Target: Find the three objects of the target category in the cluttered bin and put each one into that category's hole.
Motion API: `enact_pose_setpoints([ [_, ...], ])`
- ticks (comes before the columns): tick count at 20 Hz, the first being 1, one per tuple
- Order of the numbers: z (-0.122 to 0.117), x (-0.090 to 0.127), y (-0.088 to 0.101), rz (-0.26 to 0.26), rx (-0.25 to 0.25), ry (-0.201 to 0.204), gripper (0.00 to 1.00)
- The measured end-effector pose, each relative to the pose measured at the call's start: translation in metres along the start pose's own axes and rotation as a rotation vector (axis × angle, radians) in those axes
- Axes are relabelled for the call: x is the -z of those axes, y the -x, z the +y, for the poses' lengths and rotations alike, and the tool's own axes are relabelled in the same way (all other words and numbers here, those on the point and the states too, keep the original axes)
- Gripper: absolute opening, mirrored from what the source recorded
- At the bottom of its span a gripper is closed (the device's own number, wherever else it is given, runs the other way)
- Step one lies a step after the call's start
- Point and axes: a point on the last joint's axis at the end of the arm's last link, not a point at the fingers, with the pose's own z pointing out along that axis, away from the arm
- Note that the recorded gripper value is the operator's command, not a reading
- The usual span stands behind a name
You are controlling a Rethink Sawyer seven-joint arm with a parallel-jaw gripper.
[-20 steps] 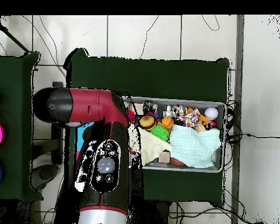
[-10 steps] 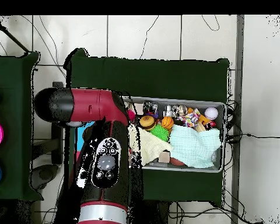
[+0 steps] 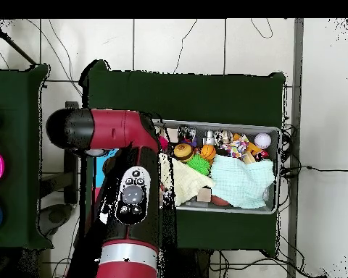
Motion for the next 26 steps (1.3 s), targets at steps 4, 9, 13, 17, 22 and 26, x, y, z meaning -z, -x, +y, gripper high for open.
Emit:
enact_pose_setpoints([
  [4,0.0,-0.006,0.002,0.002,0.002,-0.003,0.0],
  [9,-0.002,-0.013,0.004,0.007,0.001,-0.011,0.0],
  [13,-0.008,-0.014,0.004,0.008,-0.004,-0.022,0.0],
  [17,-0.011,-0.014,0.004,0.007,-0.007,-0.027,0.0],
  [22,-0.012,-0.014,0.004,0.008,-0.008,-0.029,0.0],
  [26,-0.012,-0.016,0.005,0.007,-0.007,-0.031,0.0],
])
